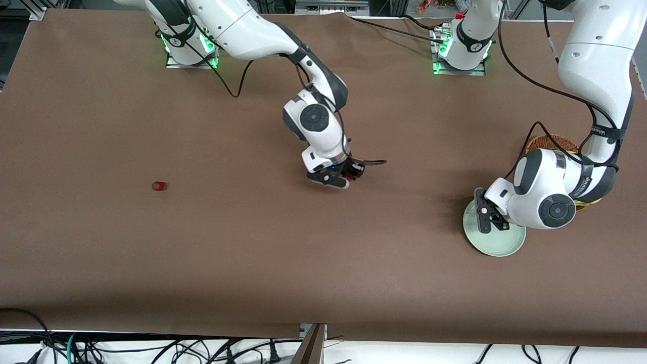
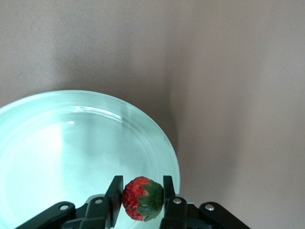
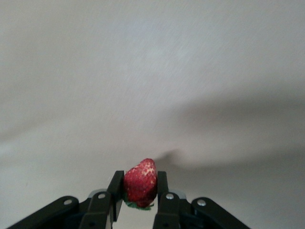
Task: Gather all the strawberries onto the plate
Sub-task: 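Release the strawberry onto the plate while the right gripper sets another mid-table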
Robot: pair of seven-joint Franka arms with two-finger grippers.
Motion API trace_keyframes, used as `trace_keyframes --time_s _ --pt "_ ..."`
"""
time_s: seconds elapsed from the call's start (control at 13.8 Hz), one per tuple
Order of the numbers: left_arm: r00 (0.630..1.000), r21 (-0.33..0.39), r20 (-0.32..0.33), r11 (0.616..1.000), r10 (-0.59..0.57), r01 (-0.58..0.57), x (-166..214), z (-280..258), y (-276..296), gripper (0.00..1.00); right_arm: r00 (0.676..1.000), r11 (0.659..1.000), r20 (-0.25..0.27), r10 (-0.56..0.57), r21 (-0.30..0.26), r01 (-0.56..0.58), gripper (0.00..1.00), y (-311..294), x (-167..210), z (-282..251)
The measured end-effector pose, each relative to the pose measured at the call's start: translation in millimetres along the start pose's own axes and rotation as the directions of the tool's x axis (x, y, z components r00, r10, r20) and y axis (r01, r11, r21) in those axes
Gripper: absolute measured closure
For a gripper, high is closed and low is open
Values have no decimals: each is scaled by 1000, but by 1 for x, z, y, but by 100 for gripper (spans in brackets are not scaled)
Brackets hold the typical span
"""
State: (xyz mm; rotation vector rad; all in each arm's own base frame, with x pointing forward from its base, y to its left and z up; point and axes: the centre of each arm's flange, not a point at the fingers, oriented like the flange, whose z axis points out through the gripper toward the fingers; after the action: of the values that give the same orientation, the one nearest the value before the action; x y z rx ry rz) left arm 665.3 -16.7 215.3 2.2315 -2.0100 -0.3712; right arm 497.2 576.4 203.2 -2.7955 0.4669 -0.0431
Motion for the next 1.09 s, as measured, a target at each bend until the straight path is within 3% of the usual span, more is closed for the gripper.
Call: trace_keyframes --time_s 0.29,0.36,0.51,0.65,0.8,1.09 --pt "999 9 -7 999 31 -31 18 -5 2 26 1000 999 -13 13 46 -12 68 -11 -30 17" --pt "999 3 -5 999 34 -34 20 -6 3 15 1000 999 -17 12 53 -11 63 -10 -32 22" --pt "999 -26 0 999 48 -48 27 -13 9 0 999 998 -32 10 59 -8 44 -9 -26 23" --pt "997 -24 -8 996 82 -82 53 -39 20 0 998 998 -55 12 63 -8 23 -13 -4 6" --pt "998 -21 -11 998 61 -62 93 -66 40 0 998 999 -53 -44 13 45 3 -10 33 -27" --pt "997 -39 29 996 77 -76 194 -65 86 0 973 962 66 -220 -153 227 0 49 137 -114"
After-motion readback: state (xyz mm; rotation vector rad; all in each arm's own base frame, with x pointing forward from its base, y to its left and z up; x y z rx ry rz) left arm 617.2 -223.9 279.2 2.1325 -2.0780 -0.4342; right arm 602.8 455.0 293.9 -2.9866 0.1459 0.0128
